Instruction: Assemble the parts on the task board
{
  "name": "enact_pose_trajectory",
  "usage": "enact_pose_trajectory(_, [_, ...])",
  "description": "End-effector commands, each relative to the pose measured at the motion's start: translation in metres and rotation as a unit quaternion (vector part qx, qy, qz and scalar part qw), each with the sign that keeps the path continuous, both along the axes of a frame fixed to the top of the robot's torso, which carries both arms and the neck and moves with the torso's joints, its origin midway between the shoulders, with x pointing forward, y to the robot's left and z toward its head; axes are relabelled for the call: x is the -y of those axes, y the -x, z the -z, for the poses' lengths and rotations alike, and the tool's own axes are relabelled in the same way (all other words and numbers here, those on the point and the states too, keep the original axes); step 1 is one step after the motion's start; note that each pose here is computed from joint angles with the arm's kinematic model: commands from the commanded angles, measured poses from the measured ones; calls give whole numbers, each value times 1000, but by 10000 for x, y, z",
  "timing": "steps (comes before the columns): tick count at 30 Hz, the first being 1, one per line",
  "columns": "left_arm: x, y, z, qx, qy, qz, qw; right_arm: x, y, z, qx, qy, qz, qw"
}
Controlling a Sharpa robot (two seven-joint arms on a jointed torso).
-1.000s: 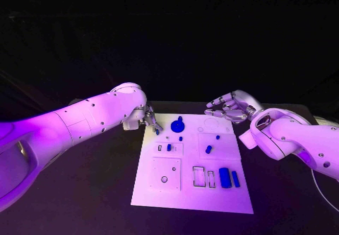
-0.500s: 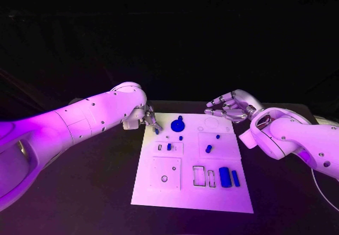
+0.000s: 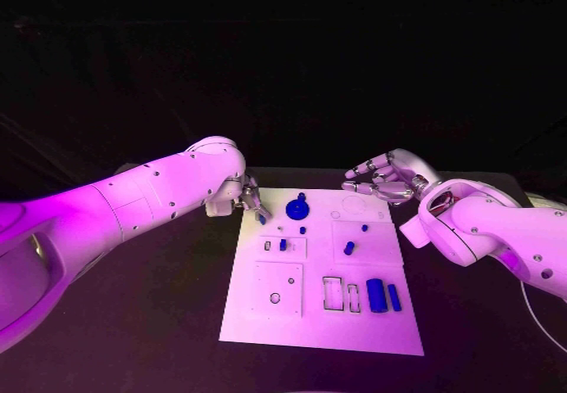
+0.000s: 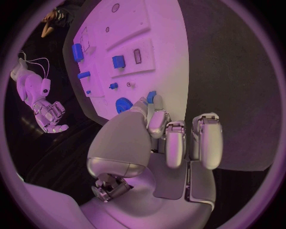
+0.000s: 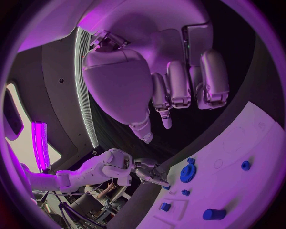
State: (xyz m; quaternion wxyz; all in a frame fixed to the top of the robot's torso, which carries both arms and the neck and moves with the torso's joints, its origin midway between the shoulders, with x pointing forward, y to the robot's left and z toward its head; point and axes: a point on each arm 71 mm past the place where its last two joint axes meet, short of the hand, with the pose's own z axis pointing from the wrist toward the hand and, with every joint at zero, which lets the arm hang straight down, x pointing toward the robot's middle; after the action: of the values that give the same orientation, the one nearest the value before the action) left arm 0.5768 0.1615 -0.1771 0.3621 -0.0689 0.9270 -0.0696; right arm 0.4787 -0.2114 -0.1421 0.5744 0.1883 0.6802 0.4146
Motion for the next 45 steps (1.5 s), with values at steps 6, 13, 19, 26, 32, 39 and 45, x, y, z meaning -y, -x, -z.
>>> enact_pose_trajectory(6, [29, 14, 36, 10, 21, -2, 1000, -19, 9, -1, 2, 1, -9, 1000])
enact_pose_trajectory(13, [41, 52, 7, 29, 52, -7, 998, -17, 8, -1, 2, 1, -9, 1000])
enact_pose_trajectory(19, [35, 143, -36, 40, 70, -5, 997, -14, 6, 0, 2, 1, -8, 1000])
enact_pose_trajectory(26, [0, 302, -101, 56, 87, 2, 995, -8, 7, -1, 2, 1, -8, 1000])
enact_pose_trajectory(32, [-58, 469, -98, 74, 99, 11, 992, 4, 6, 0, 1, 0, -7, 1000])
enact_pose_trajectory(39, [-63, 629, -25, 80, 105, 25, 991, 3, 4, 1, 1, -1, -7, 1000])
enact_pose_trajectory(45, [-30, 705, 48, 75, 101, 40, 991, -3, 2, 4, 0, -1, -8, 1000])
